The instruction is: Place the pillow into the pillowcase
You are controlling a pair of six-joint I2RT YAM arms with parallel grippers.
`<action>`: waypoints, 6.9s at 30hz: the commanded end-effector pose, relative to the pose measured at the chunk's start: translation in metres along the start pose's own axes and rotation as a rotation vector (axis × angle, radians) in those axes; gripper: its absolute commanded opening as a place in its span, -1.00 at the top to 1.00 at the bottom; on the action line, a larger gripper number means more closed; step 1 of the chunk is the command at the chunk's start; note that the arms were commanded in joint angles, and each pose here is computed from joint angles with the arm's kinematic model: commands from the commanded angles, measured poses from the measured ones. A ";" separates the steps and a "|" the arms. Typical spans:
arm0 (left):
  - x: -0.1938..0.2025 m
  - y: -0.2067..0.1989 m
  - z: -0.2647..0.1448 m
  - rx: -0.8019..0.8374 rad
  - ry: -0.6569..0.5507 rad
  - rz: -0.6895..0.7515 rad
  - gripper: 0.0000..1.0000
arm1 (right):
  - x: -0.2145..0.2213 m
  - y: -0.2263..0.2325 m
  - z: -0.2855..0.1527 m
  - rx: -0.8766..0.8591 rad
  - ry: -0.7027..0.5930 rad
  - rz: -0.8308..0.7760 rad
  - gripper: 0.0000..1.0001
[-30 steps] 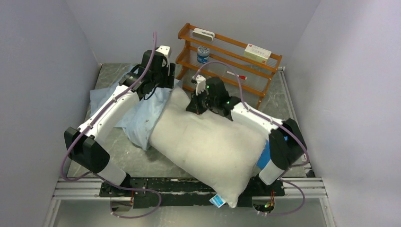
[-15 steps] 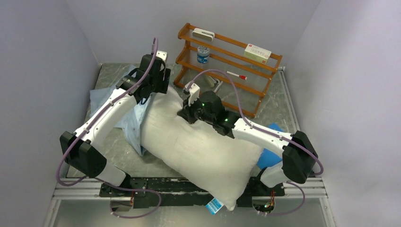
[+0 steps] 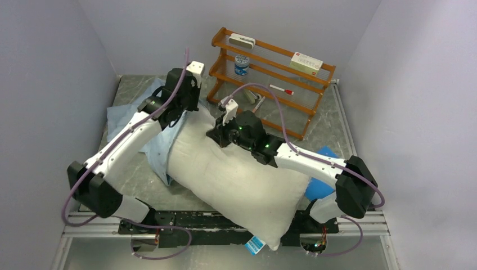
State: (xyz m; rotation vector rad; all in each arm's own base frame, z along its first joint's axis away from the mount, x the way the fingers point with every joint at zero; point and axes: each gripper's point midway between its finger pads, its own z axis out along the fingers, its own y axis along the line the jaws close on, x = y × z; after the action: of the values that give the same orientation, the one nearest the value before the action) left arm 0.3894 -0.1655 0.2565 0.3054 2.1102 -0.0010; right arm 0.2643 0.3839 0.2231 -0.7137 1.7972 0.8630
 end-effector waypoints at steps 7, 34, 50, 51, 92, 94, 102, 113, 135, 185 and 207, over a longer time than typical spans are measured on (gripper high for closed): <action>-0.063 -0.117 -0.105 0.756 -0.290 -0.220 0.91 | -0.073 -0.029 0.002 0.174 -0.407 0.251 1.00; 0.006 0.041 -0.033 0.223 -0.065 -0.452 -0.66 | -0.044 -0.053 -0.035 0.166 -0.101 -0.059 -0.84; 0.097 0.121 -0.028 -0.037 0.026 -0.701 -0.93 | -0.002 0.018 -0.006 0.159 0.107 -0.440 -0.99; 0.101 0.127 -0.030 -0.073 0.015 -0.711 -0.92 | 0.002 0.023 -0.004 0.165 0.111 -0.476 -0.99; 0.080 0.091 -0.083 0.133 -0.089 -0.568 -0.32 | -0.091 0.030 0.037 -0.096 -0.200 -0.009 1.00; 0.068 0.086 -0.092 0.157 -0.127 -0.550 -0.35 | -0.104 0.029 0.031 -0.127 -0.234 0.046 1.00; 0.078 0.082 -0.081 0.127 -0.119 -0.451 -0.24 | -0.153 0.024 0.003 -0.242 -0.387 0.263 1.00; 0.057 0.083 -0.106 0.092 -0.197 -0.478 -0.39 | -0.155 0.009 0.007 -0.194 -0.398 0.315 1.00; 0.054 0.055 -0.084 0.043 -0.163 -0.278 -0.57 | -0.153 0.003 0.012 -0.182 -0.421 0.377 1.00; -0.025 -0.080 -0.184 0.822 -0.290 -0.281 0.37 | -0.053 0.005 0.017 -0.210 -0.219 0.171 1.00; -0.002 -0.015 -0.090 0.283 -0.079 -0.155 -0.38 | -0.010 -0.047 -0.066 -0.102 0.091 0.149 -0.97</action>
State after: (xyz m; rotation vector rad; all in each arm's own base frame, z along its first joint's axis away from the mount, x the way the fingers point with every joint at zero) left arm 0.3070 -0.1717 0.3191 0.2372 1.9995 -0.4766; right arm 0.2681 0.3240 0.2437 -0.7150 1.8628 1.0654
